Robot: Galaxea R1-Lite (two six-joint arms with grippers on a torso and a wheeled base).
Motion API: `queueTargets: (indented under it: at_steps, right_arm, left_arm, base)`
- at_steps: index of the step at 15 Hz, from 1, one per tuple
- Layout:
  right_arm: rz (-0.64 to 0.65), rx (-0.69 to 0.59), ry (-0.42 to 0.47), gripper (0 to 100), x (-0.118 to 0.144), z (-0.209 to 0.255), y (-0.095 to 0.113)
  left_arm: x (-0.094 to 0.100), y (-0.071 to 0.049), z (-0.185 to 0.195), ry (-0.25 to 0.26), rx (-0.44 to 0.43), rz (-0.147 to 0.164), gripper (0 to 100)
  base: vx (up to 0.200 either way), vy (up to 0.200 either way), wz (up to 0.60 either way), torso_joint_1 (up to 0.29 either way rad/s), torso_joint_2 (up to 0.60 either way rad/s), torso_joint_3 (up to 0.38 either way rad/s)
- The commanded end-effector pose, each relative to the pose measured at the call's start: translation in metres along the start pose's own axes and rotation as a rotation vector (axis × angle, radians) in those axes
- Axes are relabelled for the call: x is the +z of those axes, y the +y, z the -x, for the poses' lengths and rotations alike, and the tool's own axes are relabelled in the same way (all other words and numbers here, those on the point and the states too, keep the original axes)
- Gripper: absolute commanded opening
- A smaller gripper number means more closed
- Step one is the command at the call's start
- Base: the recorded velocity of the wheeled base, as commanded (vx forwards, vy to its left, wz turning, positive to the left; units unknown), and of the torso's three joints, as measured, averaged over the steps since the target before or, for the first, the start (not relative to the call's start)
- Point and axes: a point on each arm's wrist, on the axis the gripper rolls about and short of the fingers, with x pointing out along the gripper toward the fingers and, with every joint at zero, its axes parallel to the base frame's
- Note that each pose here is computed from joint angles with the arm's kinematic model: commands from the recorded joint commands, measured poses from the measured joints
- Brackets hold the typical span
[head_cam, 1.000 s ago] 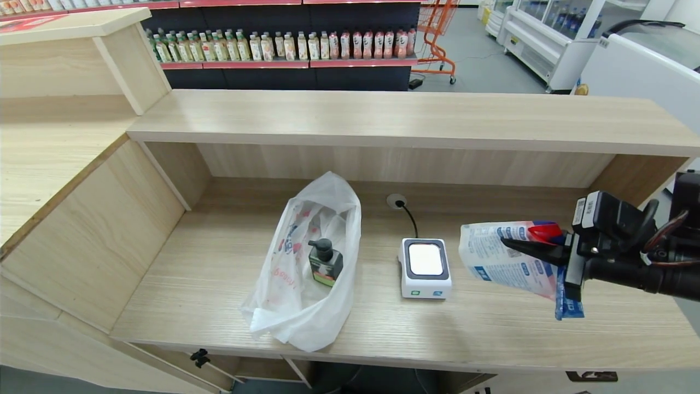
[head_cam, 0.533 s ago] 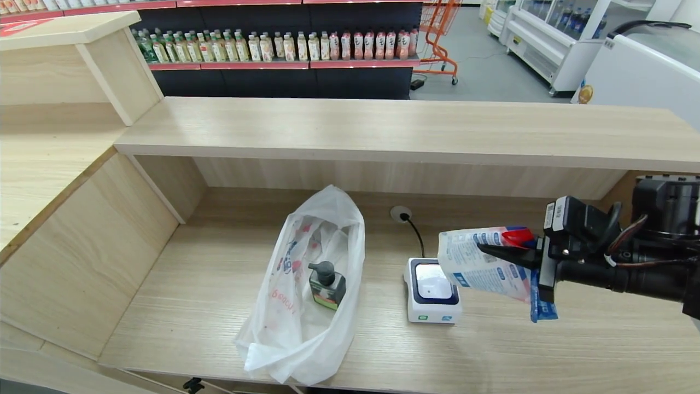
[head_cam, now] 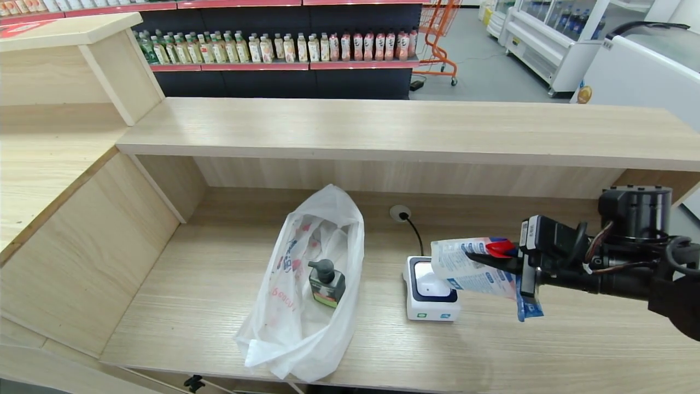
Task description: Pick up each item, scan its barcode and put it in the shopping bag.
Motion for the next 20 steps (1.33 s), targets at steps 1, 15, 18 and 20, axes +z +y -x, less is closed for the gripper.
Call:
queueTargets:
  at_steps: [1,15,18,20]
  right_arm:
    - [0.017,0.022,-0.025,0,-0.02,-0.021,0.001]
    - [0.021,0.029,-0.104,0,-0.022,-0.045,-0.006]
    - [-0.328,-0.041,-0.222,0,0.032,-0.012,-0.03]
    - [-0.58,-0.085,-0.228,0,0.051,-0.005,-0.03]
  left_arm:
    - [0.0,0.0,0.0,0.0,0.001,0.0,100]
    - [0.0,0.0,0.0,0.0,0.001,0.0,100]
    - [0.0,0.0,0.0,0.0,0.001,0.0,100]
    - [0.0,0.0,0.0,0.0,0.001,0.0,100]
  base:
    - [0.0,0.0,0.0,0.0,0.0,0.0]
    - [0.0,0.0,0.0,0.0,0.0,0.0]
    - [0.0,0.0,0.0,0.0,0.0,0.0]
    - [0.0,0.0,0.0,0.0,0.0,0.0]
